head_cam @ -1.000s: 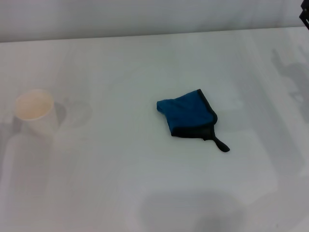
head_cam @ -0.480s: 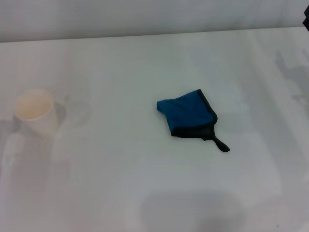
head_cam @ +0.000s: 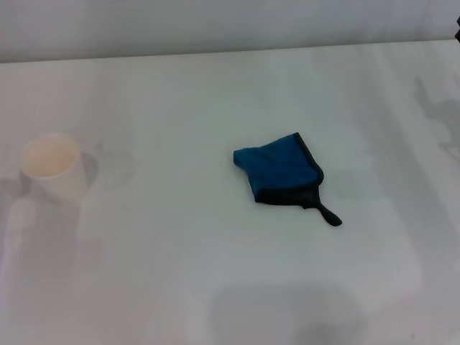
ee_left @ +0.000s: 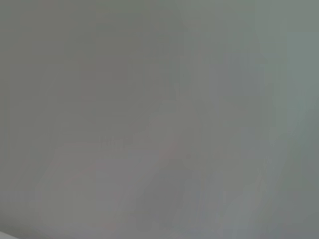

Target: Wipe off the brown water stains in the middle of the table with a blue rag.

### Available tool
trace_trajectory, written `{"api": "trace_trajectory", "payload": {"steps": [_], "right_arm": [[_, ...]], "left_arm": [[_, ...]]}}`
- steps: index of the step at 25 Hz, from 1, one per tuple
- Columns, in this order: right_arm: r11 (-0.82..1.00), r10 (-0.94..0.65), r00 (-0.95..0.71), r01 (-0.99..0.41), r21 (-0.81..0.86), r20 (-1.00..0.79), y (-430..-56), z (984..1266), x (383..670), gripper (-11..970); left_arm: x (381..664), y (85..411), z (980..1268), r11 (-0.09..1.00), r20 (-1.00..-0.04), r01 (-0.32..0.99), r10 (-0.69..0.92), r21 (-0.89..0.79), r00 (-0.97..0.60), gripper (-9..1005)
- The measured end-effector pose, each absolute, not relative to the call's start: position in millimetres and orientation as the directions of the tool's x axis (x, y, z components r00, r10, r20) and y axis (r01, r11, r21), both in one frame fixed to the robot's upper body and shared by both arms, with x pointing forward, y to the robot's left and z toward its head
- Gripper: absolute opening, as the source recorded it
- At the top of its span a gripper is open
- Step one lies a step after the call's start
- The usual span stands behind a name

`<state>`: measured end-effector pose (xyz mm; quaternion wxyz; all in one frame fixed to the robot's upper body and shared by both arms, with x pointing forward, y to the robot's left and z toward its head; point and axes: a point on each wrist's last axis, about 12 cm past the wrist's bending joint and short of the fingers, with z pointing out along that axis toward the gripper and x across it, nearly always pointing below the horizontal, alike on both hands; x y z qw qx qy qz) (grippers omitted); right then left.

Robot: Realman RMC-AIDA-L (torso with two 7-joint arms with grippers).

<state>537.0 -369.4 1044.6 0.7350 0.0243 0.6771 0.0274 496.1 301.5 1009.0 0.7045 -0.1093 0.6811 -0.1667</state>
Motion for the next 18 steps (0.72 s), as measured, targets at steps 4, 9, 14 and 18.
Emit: {"api": "trace_trajectory", "payload": {"steps": [4, 9, 14, 18], "right_arm": [[0.997, 0.074, 0.082, -0.007, 0.074, -0.994, -370.4, 1045.0, 537.2, 832], [0.997, 0.074, 0.051, 0.007, 0.075, -0.996, -371.8, 1041.8, 538.3, 832], [0.997, 0.076, 0.031, 0.016, 0.076, -0.997, -372.0, 1040.1, 540.2, 832], [0.996, 0.084, 0.04, 0.026, 0.085, -0.996, -372.2, 1041.6, 542.1, 832]], "left_arm": [[496.2, 301.3, 1009.0, 0.916, -0.919, 0.087, -0.393, -0.391, 0.016, 891], [498.1, 300.3, 1010.1, 0.916, -0.919, 0.091, -0.394, -0.391, 0.018, 891], [499.3, 300.2, 1010.8, 0.916, -0.919, 0.094, -0.394, -0.39, 0.02, 892], [499.3, 300.4, 1010.8, 0.916, -0.919, 0.093, -0.393, -0.39, 0.02, 891]]}}
